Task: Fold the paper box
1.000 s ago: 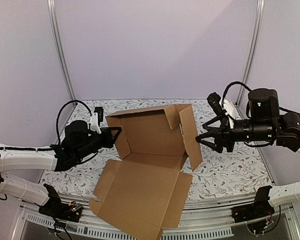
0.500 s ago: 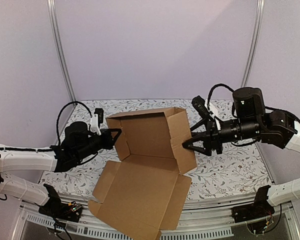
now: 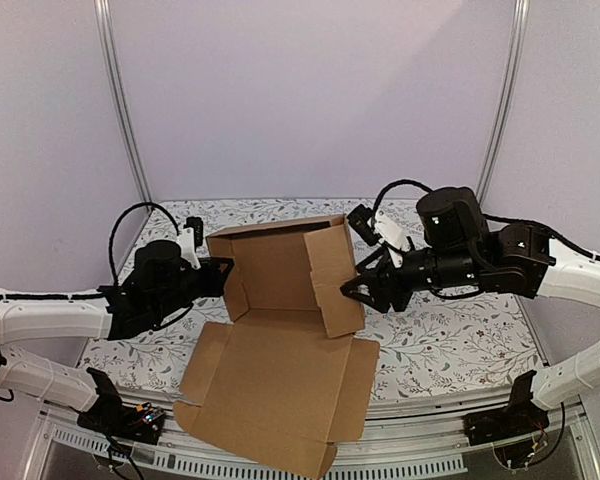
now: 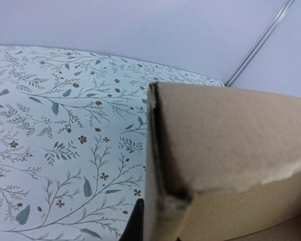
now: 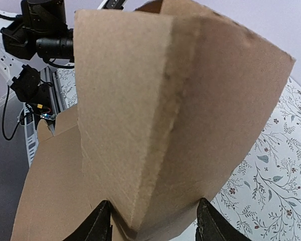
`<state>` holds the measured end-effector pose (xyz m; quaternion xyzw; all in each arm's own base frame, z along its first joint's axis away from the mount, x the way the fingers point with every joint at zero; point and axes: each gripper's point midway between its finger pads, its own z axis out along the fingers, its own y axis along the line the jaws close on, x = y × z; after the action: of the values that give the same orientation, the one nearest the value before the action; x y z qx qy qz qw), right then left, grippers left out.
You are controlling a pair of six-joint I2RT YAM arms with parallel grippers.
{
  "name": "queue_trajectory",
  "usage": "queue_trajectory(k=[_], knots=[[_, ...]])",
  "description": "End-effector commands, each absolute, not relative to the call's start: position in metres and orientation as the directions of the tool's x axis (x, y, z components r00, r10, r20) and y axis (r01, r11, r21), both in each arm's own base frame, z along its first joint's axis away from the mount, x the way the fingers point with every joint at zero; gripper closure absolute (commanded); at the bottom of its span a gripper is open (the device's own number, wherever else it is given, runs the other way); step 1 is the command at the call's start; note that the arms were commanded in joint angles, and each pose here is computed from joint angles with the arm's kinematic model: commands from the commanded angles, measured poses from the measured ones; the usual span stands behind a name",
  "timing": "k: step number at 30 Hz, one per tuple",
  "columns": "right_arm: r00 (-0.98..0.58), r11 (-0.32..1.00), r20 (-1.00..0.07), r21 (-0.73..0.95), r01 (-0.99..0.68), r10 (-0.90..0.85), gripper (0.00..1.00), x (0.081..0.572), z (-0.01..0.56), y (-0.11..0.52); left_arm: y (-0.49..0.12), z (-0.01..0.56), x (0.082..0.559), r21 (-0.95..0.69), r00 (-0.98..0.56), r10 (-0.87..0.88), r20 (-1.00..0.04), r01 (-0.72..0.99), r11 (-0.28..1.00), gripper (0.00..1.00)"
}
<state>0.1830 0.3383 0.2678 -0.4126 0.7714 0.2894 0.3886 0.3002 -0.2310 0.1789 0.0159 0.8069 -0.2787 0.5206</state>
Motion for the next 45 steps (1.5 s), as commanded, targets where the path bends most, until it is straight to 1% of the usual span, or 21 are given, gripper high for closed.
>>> queue_trajectory(k=[1, 4, 8, 13, 20, 24, 27, 30, 33, 35, 36, 39, 40, 45], knots=[[-0.365, 0.632, -0.852, 0.052, -0.773, -0.376, 0.45, 0.213, 0.265, 0.346, -0.229, 0.186, 0.305, -0.408, -0.45, -0.265, -0.853, 0.259, 0.875, 1.0], [-0.38, 0.664, -0.847, 0.045, -0.747, -0.371, 0.49, 0.222, 0.256, 0.354, -0.229, 0.185, 0.305, -0.383, -0.449, -0.247, -0.859, 0.242, 0.892, 1.0], [-0.387, 0.707, -0.847, 0.019, -0.707, -0.364, 0.51, 0.232, 0.249, 0.359, -0.227, 0.185, 0.305, -0.352, -0.448, -0.228, -0.865, 0.216, 0.911, 1.0], [-0.406, 0.784, -0.855, -0.001, -0.621, -0.323, 0.49, 0.246, 0.243, 0.355, -0.224, 0.184, 0.305, -0.325, -0.449, -0.215, -0.867, 0.181, 0.928, 1.0], [-0.405, 0.837, -0.875, 0.001, -0.547, -0.264, 0.5, 0.261, 0.24, 0.357, -0.228, 0.181, 0.305, -0.309, -0.454, -0.204, -0.867, 0.168, 0.936, 1.0], [-0.402, 0.861, -0.877, -0.027, -0.508, -0.265, 0.54, 0.268, 0.236, 0.354, -0.23, 0.184, 0.304, -0.295, -0.448, -0.194, -0.873, 0.168, 0.941, 1.0], [-0.402, 0.876, -0.875, -0.049, -0.481, -0.269, 0.61, 0.271, 0.231, 0.351, -0.231, 0.186, 0.304, -0.282, -0.443, -0.185, -0.877, 0.163, 0.945, 1.0], [-0.402, 0.887, -0.873, -0.07, -0.456, -0.275, 0.69, 0.275, 0.226, 0.35, -0.232, 0.187, 0.304, -0.27, -0.441, -0.174, -0.88, 0.163, 0.949, 1.0], [-0.399, 0.892, -0.875, -0.078, -0.445, -0.275, 0.74, 0.276, 0.224, 0.351, -0.234, 0.188, 0.303, -0.26, -0.437, -0.168, -0.884, 0.159, 0.952, 1.0], [-0.398, 0.894, -0.875, -0.082, -0.441, -0.277, 0.73, 0.277, 0.223, 0.352, -0.235, 0.187, 0.302, -0.251, -0.437, -0.161, -0.885, 0.158, 0.955, 1.0], [-0.398, 0.893, -0.875, -0.079, -0.442, -0.275, 0.7, 0.277, 0.222, 0.353, -0.234, 0.187, 0.303, -0.244, -0.435, -0.157, -0.887, 0.152, 0.958, 1.0], [-0.407, 0.893, -0.876, -0.054, -0.448, -0.257, 0.55, 0.275, 0.221, 0.356, -0.233, 0.184, 0.303, -0.222, -0.433, -0.143, -0.89, 0.137, 0.965, 1.0], [-0.407, 0.893, -0.879, -0.045, -0.447, -0.248, 0.52, 0.274, 0.222, 0.356, -0.233, 0.184, 0.304, -0.214, -0.432, -0.138, -0.891, 0.134, 0.968, 1.0], [-0.411, 0.896, -0.882, -0.03, -0.444, -0.233, 0.5, 0.272, 0.222, 0.352, -0.229, 0.179, 0.304, -0.191, -0.432, -0.121, -0.894, 0.121, 0.974, 1.0]])
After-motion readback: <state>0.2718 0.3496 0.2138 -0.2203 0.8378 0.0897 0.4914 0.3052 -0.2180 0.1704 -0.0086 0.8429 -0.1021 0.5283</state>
